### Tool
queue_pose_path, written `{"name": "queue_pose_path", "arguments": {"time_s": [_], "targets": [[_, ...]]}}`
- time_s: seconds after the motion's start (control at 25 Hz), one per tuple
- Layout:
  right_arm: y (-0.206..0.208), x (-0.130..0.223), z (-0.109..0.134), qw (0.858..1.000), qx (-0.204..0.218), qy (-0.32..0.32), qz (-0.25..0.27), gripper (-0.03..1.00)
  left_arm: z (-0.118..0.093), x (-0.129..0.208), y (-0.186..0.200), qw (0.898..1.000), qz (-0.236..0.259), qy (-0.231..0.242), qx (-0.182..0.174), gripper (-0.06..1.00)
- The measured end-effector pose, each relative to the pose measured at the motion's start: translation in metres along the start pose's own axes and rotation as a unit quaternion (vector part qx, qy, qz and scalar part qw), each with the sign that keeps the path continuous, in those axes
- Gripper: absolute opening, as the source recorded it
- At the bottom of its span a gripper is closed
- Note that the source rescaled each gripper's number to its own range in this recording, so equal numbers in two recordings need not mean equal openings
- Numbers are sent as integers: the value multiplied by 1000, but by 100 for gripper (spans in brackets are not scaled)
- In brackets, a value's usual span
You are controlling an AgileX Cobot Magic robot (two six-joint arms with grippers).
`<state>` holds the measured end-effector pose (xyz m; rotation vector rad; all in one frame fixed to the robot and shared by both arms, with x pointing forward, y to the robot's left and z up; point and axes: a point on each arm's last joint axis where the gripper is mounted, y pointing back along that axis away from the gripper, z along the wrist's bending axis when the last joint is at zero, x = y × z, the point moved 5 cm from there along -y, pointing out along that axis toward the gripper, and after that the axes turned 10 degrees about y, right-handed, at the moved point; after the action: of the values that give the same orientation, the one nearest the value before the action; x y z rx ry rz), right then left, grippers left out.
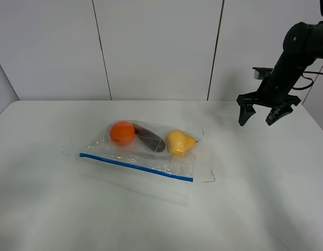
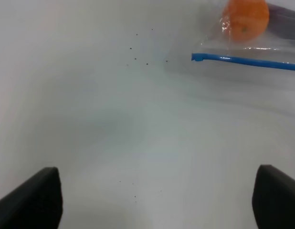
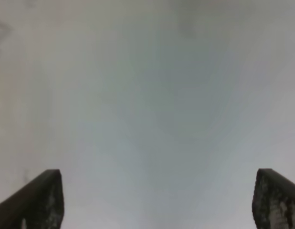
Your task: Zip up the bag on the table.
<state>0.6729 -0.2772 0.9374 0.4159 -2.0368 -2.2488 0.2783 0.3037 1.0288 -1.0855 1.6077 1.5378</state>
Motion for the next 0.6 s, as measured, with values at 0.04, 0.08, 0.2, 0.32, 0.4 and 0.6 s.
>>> {"name": "queue_pose_path", "arguments": {"time_s": [0.04, 0.08, 0.2, 0.32, 0.4, 0.6], "targets": [[1, 2, -2, 1000, 0, -3, 7, 95, 0, 0, 0, 1000, 0, 0, 0, 99], [1, 5, -3, 1000, -1, -5, 14, 95, 0, 0, 0, 1000, -1, 0, 0, 99], [1, 8, -6, 1000, -2, -9, 23, 95, 0, 0, 0, 1000, -1, 0, 0, 99], [1, 8, -7, 1000, -1, -15, 24, 95, 0, 0, 0, 1000, -1, 0, 0, 99], [2, 13, -5, 999, -2, -21, 27, 95, 0, 0, 0, 1000, -1, 0, 0, 99], [16, 59, 6, 998, -1, -22, 57, 95, 0, 0, 0, 1000, -1, 0, 0, 99]]}}
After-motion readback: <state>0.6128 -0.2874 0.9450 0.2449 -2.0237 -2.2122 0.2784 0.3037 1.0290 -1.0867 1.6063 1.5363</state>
